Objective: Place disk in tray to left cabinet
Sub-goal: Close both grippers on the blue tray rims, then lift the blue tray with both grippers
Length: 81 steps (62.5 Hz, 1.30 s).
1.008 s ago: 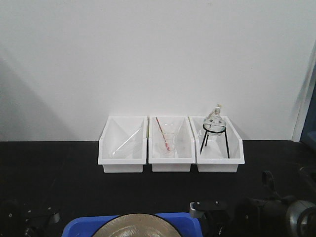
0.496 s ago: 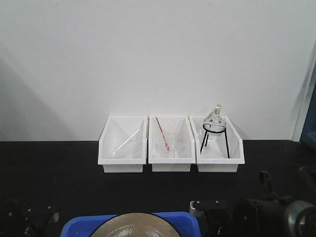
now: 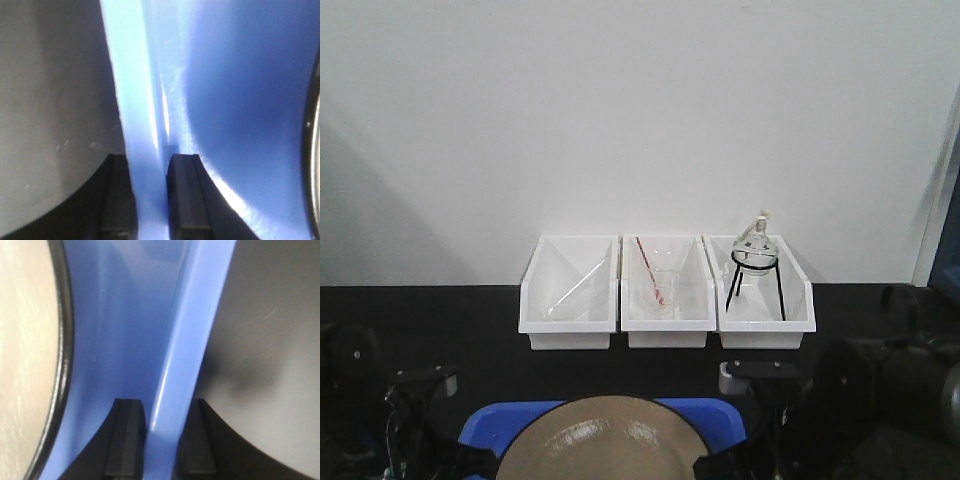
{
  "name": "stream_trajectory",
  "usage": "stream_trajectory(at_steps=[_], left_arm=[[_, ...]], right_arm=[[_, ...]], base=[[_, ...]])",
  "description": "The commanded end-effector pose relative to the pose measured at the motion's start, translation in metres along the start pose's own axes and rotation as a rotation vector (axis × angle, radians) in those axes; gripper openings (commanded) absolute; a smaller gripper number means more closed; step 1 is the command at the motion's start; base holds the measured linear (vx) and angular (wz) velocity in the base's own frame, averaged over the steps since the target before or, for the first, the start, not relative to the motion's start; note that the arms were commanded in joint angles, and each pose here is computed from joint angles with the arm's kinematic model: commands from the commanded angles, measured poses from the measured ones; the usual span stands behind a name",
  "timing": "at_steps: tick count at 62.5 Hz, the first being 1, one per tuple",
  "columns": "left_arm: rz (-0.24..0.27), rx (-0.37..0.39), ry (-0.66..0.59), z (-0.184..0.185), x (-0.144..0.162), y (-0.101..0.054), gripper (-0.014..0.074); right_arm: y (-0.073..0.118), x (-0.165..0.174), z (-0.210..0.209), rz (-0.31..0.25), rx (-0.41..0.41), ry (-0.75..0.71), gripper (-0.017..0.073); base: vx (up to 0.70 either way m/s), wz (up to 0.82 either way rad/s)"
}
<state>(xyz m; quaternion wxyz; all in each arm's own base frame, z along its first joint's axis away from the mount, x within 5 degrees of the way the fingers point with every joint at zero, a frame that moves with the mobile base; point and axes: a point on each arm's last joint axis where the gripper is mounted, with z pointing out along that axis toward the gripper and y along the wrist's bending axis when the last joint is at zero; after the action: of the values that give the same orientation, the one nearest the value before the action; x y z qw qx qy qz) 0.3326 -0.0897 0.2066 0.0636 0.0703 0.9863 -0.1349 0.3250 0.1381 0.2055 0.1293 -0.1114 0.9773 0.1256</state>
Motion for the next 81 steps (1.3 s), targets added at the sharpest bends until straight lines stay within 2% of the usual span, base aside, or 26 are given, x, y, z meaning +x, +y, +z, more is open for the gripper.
stream_trajectory(at_steps=[1, 17, 33, 53, 81], left_arm=[[0.013, 0.05, -0.106, -0.039, -0.015, -0.018, -0.0001], [0.022, 0.068, -0.162, -0.094, -0.035, -0.035, -0.0001], [0.02, 0.055, -0.215, -0.136, -0.04, -0.044, -0.0001], [0.014, 0.06, -0.231, -0.142, -0.038, -0.046, -0.0001], [0.015, 0.06, -0.232, -0.142, -0.039, -0.046, -0.0001]], right_arm=[[0.006, -0.021, -0.048, -0.027, -0.026, -0.117, -0.0003], [0.012, -0.044, -0.093, -0.002, -0.045, -0.16, -0.0003], [0.02, -0.053, -0.125, -0.008, -0.061, -0.164, -0.0003], [0.025, -0.056, -0.144, 0.016, -0.075, -0.163, -0.0003], [0.026, -0.057, -0.147, 0.013, -0.078, -0.162, -0.0003]], base=[[0.0, 0.0], [0.0, 0.0], [0.0, 0.0], [0.0, 0.0], [0.0, 0.0]])
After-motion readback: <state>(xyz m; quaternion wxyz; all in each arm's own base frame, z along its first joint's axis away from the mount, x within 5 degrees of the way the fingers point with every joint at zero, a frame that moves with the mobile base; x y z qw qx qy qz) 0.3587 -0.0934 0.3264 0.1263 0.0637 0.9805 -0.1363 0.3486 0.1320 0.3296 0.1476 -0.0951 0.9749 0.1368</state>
